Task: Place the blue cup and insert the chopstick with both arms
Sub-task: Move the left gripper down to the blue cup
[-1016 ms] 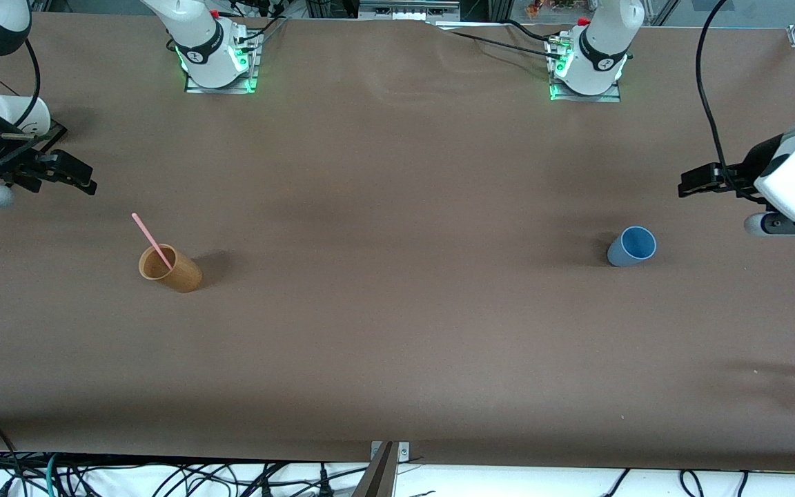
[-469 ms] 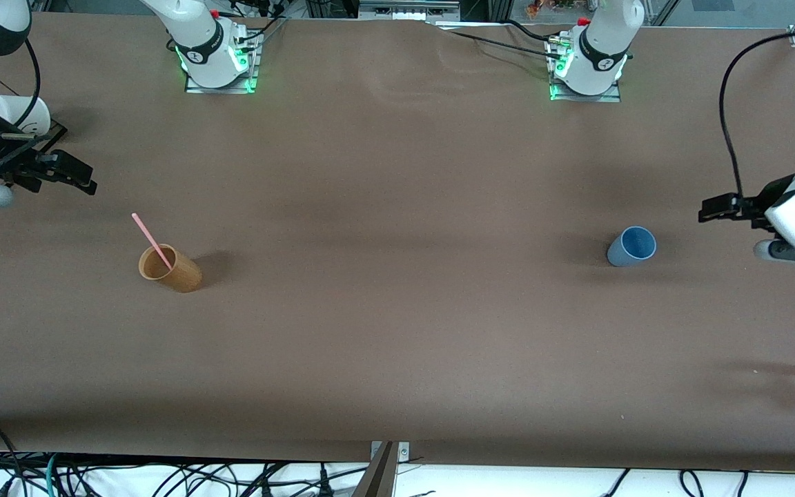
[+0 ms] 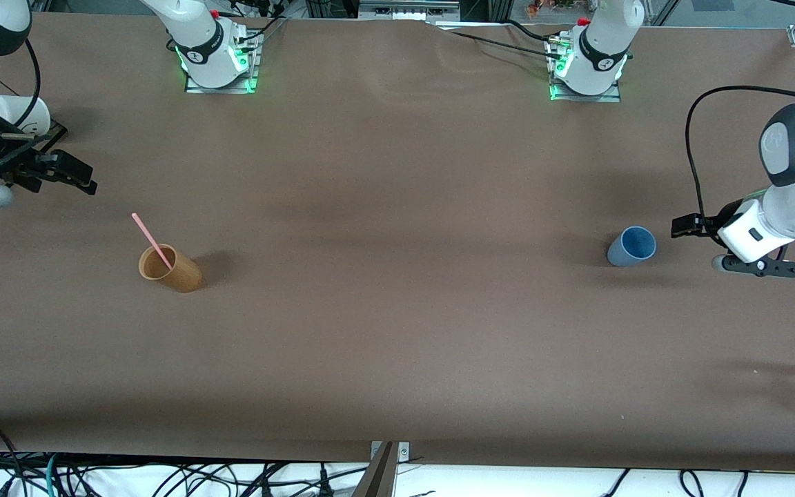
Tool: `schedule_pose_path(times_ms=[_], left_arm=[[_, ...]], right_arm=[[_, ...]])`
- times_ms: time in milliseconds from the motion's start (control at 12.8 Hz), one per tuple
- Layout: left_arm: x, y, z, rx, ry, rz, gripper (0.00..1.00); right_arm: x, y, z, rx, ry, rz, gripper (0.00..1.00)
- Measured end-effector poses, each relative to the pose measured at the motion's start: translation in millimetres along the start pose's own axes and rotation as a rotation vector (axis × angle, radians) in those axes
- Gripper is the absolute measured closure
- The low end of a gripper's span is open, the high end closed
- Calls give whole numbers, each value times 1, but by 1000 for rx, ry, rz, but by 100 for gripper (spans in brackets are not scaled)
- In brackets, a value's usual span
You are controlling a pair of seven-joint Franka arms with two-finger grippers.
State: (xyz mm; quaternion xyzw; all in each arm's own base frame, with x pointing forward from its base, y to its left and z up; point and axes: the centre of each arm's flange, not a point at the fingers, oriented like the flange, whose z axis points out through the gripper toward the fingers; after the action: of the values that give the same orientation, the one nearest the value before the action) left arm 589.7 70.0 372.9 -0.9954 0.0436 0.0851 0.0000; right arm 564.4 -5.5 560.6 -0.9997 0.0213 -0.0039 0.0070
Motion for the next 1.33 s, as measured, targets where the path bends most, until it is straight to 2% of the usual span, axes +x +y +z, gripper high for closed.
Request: schedule_pose_path(times_ms=[704, 1329], left_arm=[[-19, 0, 78, 5, 44, -23, 0], [-15, 15, 101, 14, 90, -1, 0]], right_arm=[[0, 0, 0, 0, 0, 0, 0], [0, 0, 0, 0, 0, 0, 0]])
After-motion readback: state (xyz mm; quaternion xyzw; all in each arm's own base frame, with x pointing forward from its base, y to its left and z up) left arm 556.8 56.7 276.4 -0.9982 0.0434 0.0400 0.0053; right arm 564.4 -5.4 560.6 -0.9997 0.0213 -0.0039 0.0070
